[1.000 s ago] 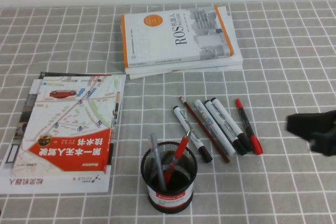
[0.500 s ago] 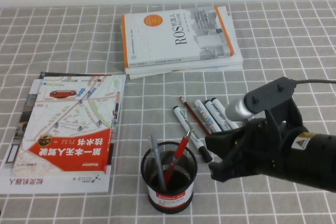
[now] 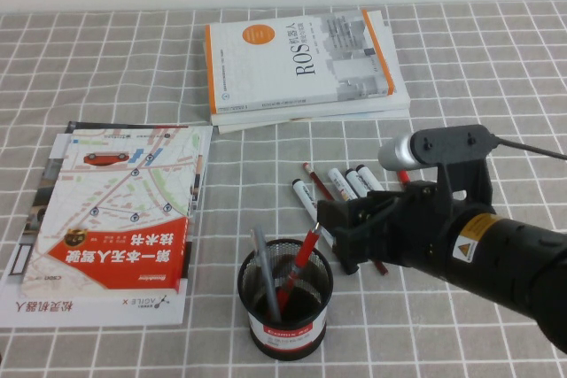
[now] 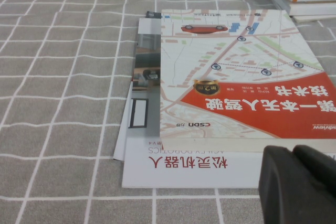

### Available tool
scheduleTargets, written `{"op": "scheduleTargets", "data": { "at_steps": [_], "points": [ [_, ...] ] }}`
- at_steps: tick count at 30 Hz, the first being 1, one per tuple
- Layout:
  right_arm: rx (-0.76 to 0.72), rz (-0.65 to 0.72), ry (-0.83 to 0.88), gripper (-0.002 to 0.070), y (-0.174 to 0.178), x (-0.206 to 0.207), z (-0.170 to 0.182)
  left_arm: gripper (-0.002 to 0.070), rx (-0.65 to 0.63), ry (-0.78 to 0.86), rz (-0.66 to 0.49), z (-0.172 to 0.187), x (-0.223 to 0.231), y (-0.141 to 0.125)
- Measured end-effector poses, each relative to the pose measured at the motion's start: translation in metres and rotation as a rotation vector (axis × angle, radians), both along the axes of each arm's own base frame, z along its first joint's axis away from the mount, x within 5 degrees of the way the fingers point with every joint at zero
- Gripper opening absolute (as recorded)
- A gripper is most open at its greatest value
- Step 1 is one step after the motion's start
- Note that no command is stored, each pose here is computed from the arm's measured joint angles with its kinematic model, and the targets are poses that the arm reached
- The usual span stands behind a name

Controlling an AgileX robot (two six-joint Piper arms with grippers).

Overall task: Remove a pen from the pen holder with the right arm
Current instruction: 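Take a marker out of the pen holder and lay it on the table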

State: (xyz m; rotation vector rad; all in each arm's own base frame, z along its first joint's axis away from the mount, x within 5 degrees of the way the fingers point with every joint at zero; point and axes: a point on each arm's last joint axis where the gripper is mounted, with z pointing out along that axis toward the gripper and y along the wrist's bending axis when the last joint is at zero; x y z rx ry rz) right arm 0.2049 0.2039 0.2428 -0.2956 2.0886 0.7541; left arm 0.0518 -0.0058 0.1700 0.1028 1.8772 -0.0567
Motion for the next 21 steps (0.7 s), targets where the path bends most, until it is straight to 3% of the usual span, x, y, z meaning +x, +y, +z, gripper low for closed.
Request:
{"op": "scheduleTargets", "data": {
  "at_steps": [11, 21],
  "points": [
    [0.053, -0.032, -0.032, 0.0479, 0.011, 0.014, -0.018, -0.0003, 0.0, 0.0, 0.0, 0.0, 0.0, 0.0],
    [0.101, -0.064, 0.009, 0.0456, 0.018, 0.02, -0.035, -0.0003, 0.0, 0.0, 0.0, 0.0, 0.0, 0.0]
  ]
}}
